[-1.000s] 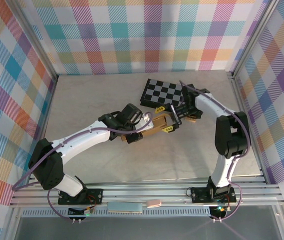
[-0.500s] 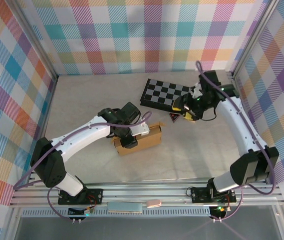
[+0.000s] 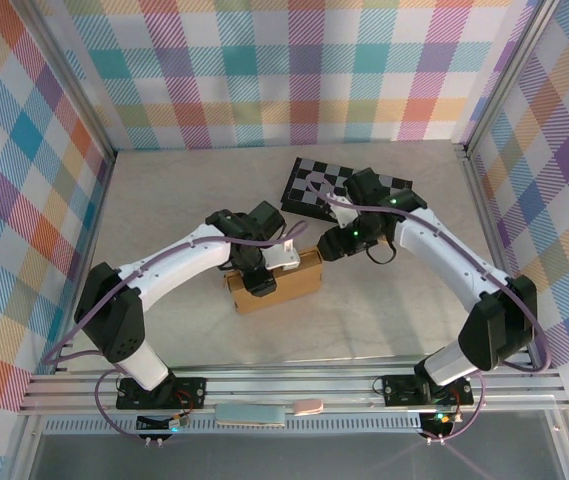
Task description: Fold the paper box
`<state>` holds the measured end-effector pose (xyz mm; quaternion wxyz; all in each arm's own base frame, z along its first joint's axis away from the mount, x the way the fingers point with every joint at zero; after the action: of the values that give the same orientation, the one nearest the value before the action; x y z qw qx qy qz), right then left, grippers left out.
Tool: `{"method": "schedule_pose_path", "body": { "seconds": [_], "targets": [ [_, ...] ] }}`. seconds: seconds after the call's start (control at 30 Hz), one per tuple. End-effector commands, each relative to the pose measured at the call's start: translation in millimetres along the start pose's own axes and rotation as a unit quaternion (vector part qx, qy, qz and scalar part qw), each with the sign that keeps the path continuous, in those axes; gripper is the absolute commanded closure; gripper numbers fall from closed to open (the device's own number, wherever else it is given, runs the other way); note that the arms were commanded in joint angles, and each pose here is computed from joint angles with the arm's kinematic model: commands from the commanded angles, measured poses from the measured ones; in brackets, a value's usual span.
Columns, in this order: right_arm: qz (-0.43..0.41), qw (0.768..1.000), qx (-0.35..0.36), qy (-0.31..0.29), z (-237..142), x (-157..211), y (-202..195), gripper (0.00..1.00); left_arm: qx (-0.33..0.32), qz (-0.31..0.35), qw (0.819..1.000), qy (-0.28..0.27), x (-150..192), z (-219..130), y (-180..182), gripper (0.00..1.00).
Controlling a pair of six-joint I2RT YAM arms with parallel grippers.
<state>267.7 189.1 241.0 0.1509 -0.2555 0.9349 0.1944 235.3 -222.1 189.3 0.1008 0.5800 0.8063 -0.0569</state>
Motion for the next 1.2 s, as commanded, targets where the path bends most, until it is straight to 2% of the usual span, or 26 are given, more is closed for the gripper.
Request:
{"method": "schedule_pose_path", "body": {
  "seconds": [0.0,0.3,0.67,0.93,1.07,1.17],
  "targets": [
    [-0.059,0.998,-0.002,0.002,-2,-9,1,0.51,-0.003,-0.001,1.0,-0.003,-3,-2,5,0.51],
    [-0.055,0.998,-0.013,0.006,5,-13,1,0.58,-0.009,-0.009,1.0,-0.01,-6,-5,7,0.5],
    [-0.058,0.998,-0.014,0.012,11,-19,3,0.74,-0.023,-0.019,0.999,-0.024,-10,-11,13,0.48],
    [-0.067,0.998,-0.011,0.008,5,-24,10,0.91,-0.037,-0.032,0.998,-0.038,-14,-16,17,0.47],
    [-0.059,0.998,-0.009,0.015,3,-27,13,0.96,-0.037,-0.036,0.998,-0.039,-15,-16,18,0.48],
    [-0.059,0.998,-0.007,0.019,2,-27,15,0.96,-0.035,-0.037,0.998,-0.044,-16,-16,18,0.49]
  ]
}}
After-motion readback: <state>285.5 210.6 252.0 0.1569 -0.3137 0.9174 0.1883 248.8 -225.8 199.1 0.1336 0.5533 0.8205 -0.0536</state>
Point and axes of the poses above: each hand's point on the last joint's axis, 136 mm out from that joint toward the fingers, its own z axis out along the fingers, its own y axis along the line the jaws close on, x = y × z, the point moved 7 cm from there along -z, back along the fingers, and after that the axes turned 2 degrees about z, right-handed, at the moved point
